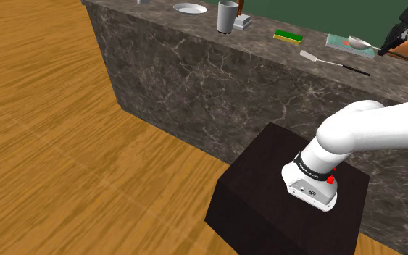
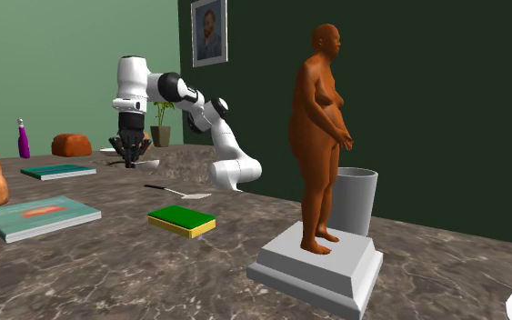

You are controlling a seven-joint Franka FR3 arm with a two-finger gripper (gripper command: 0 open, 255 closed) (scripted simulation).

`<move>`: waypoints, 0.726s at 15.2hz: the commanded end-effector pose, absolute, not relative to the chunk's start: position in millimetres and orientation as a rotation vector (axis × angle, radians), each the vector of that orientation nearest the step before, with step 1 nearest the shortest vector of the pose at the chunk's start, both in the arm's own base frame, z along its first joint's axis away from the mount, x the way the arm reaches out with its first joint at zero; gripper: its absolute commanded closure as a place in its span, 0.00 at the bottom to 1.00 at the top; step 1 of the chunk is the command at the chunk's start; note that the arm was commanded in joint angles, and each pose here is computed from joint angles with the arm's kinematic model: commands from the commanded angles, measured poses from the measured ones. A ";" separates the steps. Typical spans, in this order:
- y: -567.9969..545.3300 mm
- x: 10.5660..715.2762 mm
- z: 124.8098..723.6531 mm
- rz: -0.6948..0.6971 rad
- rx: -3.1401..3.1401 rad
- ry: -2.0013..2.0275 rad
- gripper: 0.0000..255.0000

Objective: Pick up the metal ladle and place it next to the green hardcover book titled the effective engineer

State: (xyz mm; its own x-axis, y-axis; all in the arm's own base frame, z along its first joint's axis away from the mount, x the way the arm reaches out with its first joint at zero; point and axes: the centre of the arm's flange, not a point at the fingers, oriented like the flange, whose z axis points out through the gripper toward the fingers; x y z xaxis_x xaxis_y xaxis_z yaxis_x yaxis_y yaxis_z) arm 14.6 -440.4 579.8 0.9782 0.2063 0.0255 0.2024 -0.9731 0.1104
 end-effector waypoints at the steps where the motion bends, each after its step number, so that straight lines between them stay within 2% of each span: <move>1: -440.4 16.1 569.3 0.056 3.017 0.313 1.00; 11: -440.3 16.1 522.2 0.056 3.017 0.313 1.00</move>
